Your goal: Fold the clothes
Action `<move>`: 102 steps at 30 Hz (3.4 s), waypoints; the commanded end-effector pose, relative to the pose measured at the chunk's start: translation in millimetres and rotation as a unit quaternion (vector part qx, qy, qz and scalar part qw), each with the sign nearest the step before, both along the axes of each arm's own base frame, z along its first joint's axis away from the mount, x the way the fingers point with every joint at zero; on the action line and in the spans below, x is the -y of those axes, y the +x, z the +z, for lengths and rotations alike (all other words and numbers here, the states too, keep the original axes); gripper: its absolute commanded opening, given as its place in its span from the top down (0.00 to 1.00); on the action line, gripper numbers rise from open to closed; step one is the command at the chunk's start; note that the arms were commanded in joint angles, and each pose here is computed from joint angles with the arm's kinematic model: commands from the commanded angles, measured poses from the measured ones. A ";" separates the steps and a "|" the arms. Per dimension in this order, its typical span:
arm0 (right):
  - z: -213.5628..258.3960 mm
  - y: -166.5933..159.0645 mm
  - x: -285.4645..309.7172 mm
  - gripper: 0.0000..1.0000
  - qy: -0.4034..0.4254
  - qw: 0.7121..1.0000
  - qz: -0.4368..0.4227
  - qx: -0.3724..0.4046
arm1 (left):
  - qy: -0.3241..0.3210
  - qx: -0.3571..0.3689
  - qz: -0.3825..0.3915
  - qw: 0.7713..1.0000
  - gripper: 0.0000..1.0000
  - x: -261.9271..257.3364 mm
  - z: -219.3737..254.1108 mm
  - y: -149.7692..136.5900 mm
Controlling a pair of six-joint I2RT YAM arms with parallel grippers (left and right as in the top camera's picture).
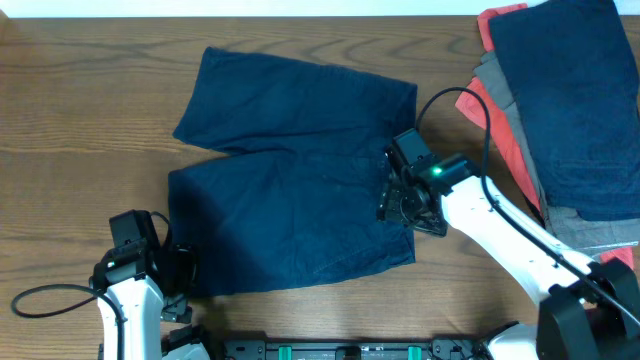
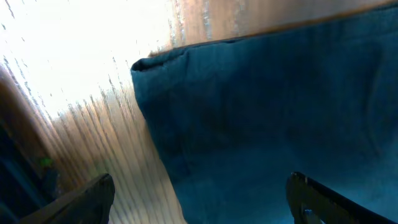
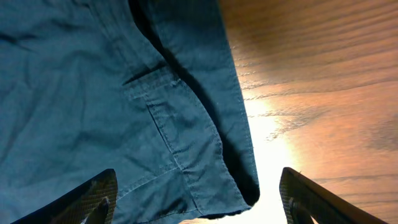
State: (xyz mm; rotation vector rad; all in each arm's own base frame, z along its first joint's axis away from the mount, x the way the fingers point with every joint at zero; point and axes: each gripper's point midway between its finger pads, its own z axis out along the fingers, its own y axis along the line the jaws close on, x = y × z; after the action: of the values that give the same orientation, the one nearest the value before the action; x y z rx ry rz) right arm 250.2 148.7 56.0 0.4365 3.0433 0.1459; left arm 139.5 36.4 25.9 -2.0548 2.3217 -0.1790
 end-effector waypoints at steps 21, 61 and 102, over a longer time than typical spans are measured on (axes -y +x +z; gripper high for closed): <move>-6.8 -10.7 -2.0 0.26 0.000 1.000 0.019 -0.024 | -0.009 -0.035 0.041 0.999 0.73 3.1 -51.7 -13.7; -65.0 -58.3 12.0 0.99 -0.025 0.995 0.016 -0.098 | -0.018 -0.038 0.014 0.999 0.94 4.5 -51.7 -9.2; 83.9 46.9 110.1 0.99 -0.010 0.985 -0.131 0.109 | 0.122 0.306 -0.205 0.922 0.94 -3.3 164.1 207.6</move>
State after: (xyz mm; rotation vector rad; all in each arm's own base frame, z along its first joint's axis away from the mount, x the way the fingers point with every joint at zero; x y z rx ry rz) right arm 280.2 87.2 146.7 0.6781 2.8245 0.4121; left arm 323.5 21.0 196.4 -1.1664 2.2087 -0.5872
